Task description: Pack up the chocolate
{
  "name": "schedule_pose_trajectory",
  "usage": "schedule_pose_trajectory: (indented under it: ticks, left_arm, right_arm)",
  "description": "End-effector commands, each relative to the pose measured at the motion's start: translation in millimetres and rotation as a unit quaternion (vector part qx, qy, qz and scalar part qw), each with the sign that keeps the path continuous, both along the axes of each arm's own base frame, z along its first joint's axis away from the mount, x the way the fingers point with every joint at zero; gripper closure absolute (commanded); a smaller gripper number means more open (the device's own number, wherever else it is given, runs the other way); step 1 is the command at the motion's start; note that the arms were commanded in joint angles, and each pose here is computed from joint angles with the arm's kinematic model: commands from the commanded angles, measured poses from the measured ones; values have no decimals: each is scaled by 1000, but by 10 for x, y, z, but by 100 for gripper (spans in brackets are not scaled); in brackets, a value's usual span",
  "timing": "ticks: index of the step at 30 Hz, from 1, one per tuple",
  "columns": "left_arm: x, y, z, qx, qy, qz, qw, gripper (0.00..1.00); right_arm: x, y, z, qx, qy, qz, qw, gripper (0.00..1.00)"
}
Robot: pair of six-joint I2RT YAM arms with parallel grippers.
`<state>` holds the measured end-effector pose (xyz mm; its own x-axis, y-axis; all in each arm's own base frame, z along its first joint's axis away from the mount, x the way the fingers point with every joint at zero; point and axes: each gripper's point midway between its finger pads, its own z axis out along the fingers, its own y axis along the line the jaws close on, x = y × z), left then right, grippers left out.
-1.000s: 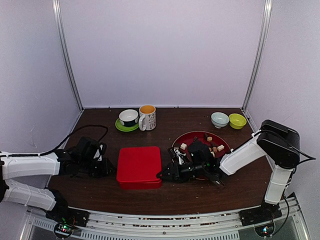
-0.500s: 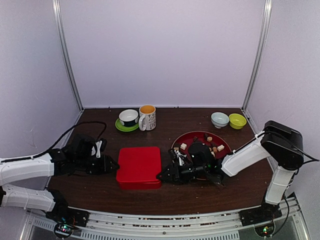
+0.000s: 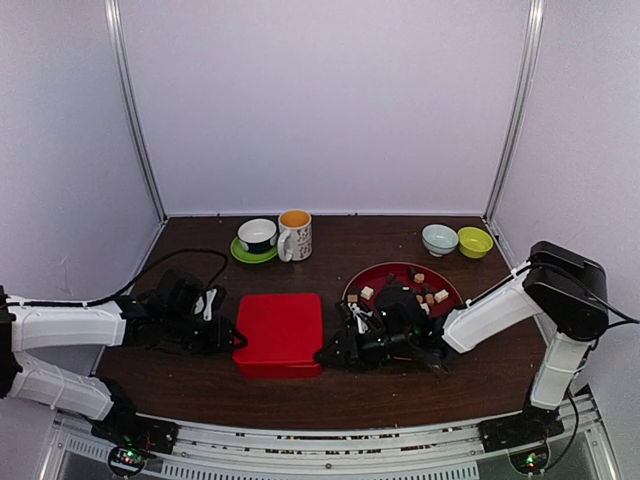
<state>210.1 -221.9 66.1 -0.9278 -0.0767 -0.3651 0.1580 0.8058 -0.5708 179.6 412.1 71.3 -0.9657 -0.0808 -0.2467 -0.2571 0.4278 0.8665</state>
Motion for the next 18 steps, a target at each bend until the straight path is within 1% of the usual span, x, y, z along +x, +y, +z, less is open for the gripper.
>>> schedule_pose_trajectory:
  ticks: [1,7,10,13,14,18]
  left_arm:
    - [17,-32,-59,8,-1,-17,1000,68]
    - [5,-52,-101,12,5,-25,1000,68]
    - [1,-63,-114,12,8,-29,999,69]
    - [-3,-80,-124,13,10,-32,999,69]
    - [-5,-91,-127,13,11,-35,999,68]
    - [-23,-145,-144,9,16,-43,999,69]
  right_arm:
    - [-40,-18,-212,-22,11,-2,1000,58]
    - [-15,25,-225,-17,14,-5,1000,60]
    - [-24,20,-287,-19,20,-6,1000,67]
    - [-57,1,-318,-12,28,-5,1000,78]
    - [-68,-11,-336,-12,30,-6,999,79]
    - [-124,-15,-420,-23,33,2,999,78]
